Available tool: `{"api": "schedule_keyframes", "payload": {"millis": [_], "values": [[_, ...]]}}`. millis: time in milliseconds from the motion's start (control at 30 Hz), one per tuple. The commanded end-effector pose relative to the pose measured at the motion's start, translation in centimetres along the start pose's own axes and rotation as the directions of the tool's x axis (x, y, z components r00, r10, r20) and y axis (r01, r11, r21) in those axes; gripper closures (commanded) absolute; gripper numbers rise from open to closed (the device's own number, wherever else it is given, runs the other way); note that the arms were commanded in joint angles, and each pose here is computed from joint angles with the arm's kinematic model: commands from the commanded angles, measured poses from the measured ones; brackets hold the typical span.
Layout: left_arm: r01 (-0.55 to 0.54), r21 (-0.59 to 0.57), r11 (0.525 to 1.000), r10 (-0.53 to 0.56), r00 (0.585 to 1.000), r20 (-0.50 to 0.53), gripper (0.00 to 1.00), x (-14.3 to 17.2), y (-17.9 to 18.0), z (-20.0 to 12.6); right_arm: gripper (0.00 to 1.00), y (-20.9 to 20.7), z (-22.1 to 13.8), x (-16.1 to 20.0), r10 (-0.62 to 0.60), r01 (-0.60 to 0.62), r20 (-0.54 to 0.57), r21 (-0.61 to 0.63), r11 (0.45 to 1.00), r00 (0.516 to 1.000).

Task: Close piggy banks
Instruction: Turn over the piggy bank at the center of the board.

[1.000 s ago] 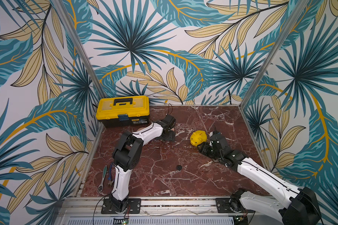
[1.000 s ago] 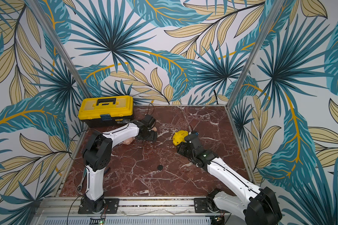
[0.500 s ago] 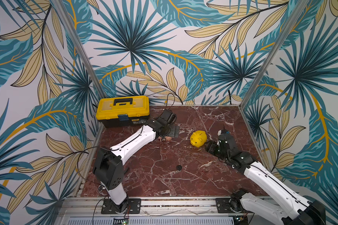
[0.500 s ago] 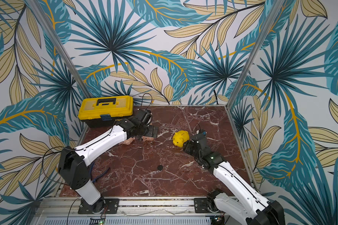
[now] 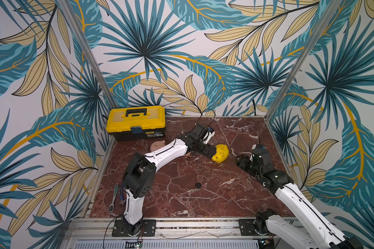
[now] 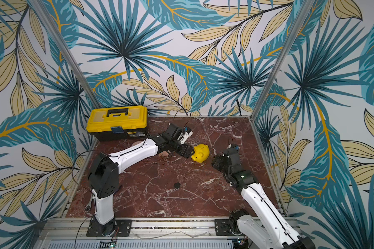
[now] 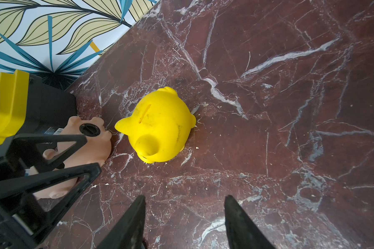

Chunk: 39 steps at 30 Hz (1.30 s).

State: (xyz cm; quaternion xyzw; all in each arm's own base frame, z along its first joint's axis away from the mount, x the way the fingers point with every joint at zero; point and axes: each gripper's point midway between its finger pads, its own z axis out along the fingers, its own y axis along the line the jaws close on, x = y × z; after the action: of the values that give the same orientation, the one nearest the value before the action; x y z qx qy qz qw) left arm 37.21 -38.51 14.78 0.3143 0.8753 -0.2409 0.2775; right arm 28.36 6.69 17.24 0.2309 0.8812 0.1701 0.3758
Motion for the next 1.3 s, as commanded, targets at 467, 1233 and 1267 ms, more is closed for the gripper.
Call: {"api": "schedule_keyframes", "payload": {"millis": [467, 1233, 1267], "values": [[-0.241, 0.035, 0.970, 0.238, 0.967, 0.088, 0.01, -3.4, -2.6, 3.6, 0.33, 0.3, -0.6, 0.5, -0.031, 0.030, -0.021, -0.033, 0.999, 0.999], [-0.271, 0.025, 0.962, 0.270, 0.962, 0.038, 0.00, -2.6, -3.0, 6.5, 0.32, 0.8, -0.3, 0.9, -0.055, 0.053, -0.048, -0.058, 0.997, 0.997], [-0.271, 0.025, 0.962, 0.270, 0.962, 0.039, 0.00, -2.6, -3.0, 6.5, 0.32, 0.8, -0.3, 0.9, -0.056, 0.053, -0.049, -0.059, 0.997, 0.997]]}}
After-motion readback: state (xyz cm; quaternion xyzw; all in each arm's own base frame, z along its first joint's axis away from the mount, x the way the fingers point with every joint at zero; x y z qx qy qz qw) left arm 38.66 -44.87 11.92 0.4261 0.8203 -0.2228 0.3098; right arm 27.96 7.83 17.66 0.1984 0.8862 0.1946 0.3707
